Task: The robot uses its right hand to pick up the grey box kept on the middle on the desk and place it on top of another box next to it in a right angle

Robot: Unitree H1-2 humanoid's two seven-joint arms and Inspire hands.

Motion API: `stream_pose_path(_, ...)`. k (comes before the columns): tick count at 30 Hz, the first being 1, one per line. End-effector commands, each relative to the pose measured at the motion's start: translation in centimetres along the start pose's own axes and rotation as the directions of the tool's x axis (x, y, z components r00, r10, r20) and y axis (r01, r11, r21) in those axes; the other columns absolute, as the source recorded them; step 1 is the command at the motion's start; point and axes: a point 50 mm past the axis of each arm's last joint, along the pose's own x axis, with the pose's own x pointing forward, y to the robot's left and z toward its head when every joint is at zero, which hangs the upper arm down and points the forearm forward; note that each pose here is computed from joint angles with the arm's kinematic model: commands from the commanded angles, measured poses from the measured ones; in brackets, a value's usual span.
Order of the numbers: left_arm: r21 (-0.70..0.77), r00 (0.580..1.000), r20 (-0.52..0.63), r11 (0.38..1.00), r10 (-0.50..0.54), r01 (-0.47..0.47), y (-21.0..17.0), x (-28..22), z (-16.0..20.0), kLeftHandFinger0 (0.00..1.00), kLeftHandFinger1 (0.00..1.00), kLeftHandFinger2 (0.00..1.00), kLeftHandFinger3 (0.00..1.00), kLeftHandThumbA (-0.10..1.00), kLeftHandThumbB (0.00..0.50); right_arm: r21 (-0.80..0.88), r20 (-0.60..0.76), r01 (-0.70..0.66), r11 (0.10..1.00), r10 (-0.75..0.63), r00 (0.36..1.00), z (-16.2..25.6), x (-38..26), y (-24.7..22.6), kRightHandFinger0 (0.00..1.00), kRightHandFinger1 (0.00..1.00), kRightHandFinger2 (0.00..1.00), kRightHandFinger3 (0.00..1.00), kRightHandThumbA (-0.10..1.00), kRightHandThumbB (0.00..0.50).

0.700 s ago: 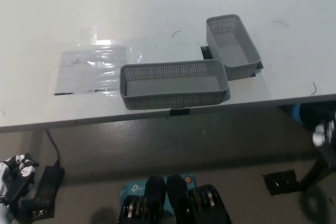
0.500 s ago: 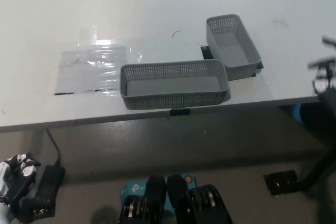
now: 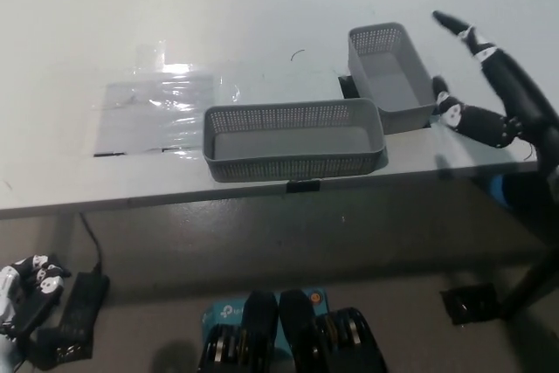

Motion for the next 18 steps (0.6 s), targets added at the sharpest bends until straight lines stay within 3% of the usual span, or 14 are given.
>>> stream_pose_path(1, 0.044, 0.998, 0.055, 0.999, -0.023, 0.02, 0.8, 0.3, 1.6, 0.0, 0.0, 0.11, 0.31, -0.05, 0.5, -0.117, -0.023, -0.112, 0.987, 0.11, 0.994, 0.3, 1.9, -2.4, 1.0, 1.0, 1.0, 1.0, 0.2, 0.442)
stream_pose_path(7, 0.069, 0.999, 0.039, 0.997, -0.02, 0.018, 1.0, 0.2, 1.6, 0.0, 0.02, 0.14, 0.34, -0.07, 0.5, -0.19, -0.061, -0.173, 0.967, 0.164, 0.985, -0.5, 4.3, -3.4, 1.0, 1.0, 1.0, 1.0, 0.0, 0.44)
stream_pose_path(12, 0.084, 0.999, 0.035, 0.996, -0.028, 0.025, 1.3, 0.0, 1.3, 0.02, 0.05, 0.14, 0.33, -0.05, 0.5, -0.25, -0.052, -0.179, 0.952, 0.172, 0.984, -0.7, 5.7, -3.4, 1.0, 1.0, 1.0, 1.0, 0.03, 0.426)
stream_pose_path(18, 0.092, 0.998, 0.046, 0.995, -0.039, 0.035, 1.3, 0.0, 1.2, 0.0, 0.03, 0.11, 0.29, -0.03, 0.5, -0.266, -0.053, -0.181, 0.947, 0.173, 0.984, 0.4, 7.5, -3.5, 1.0, 1.0, 1.0, 1.0, -0.01, 0.397)
